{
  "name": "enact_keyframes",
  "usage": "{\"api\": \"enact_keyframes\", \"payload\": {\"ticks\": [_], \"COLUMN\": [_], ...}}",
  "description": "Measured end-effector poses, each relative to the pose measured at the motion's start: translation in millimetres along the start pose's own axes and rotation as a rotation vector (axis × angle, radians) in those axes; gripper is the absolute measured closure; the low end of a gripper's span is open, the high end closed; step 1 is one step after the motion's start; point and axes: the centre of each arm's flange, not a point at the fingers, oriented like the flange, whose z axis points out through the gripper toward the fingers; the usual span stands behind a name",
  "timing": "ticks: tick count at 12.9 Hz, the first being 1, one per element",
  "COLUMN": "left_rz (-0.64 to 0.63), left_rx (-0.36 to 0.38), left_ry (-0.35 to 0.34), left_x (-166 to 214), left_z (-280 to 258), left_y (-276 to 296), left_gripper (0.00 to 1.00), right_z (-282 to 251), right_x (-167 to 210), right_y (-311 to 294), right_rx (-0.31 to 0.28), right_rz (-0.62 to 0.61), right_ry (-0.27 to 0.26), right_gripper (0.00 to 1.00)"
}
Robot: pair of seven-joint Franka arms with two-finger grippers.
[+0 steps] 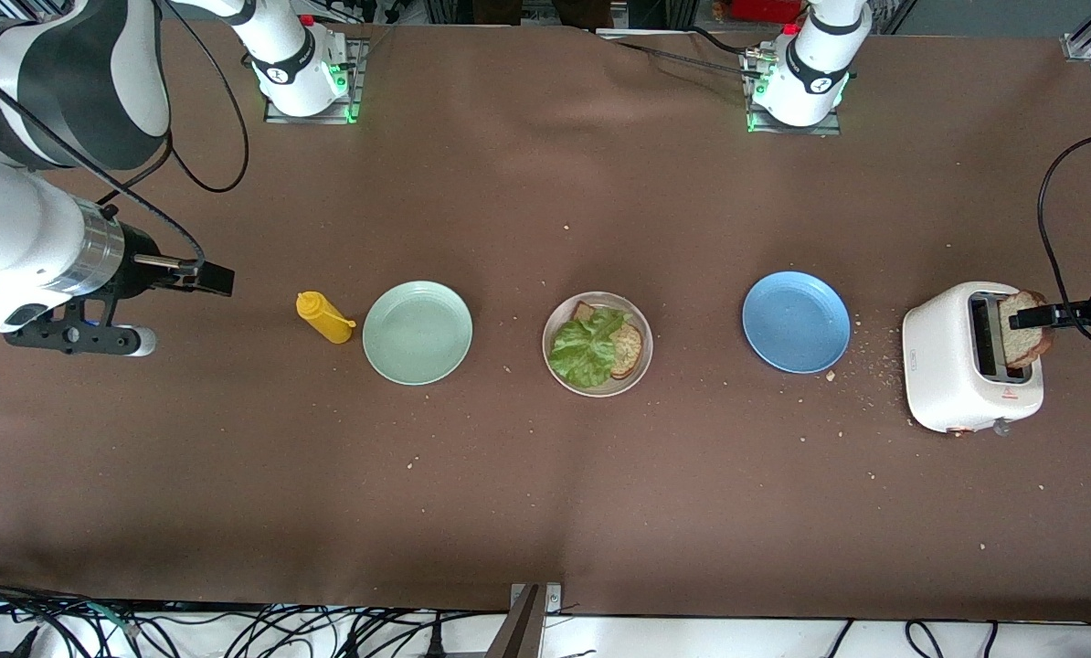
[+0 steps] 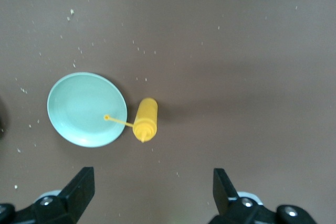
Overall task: Make sandwich in beige plate with both arms
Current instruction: 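Grasp the second bread slice with the left gripper while the right gripper withdraws, then carry the bread slice with the left gripper over the beige plate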
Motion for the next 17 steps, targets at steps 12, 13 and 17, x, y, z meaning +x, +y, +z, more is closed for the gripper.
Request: {"api": "enact_keyframes", "payload": {"ticks": [12,13,17], "left_rz": [0.066,0.093,0.175], "left_rx": [-0.013,-0.015,-0.294], "left_ry": [-0.008,-0.004,-0.018], "left_x": [-5.9,-8.3,-9.5], "left_z": [-92.8,-111.4,-123.2], "left_y": [40.0,56.1,119.4], "left_gripper": [0.92,0.92,0.92], "right_z": [-17.8,-12.8,-9.0], "right_x": [-86.1,-91.3,-88.2], "right_y": [100.6,102.3,123.6], "right_rx": [-0.004,0.003,0.017], "right_rz": [-0.011,-0.008,0.008], "right_ry": [0.115,0.111,0.080], "right_gripper": [0.00,0.00,0.00]}}
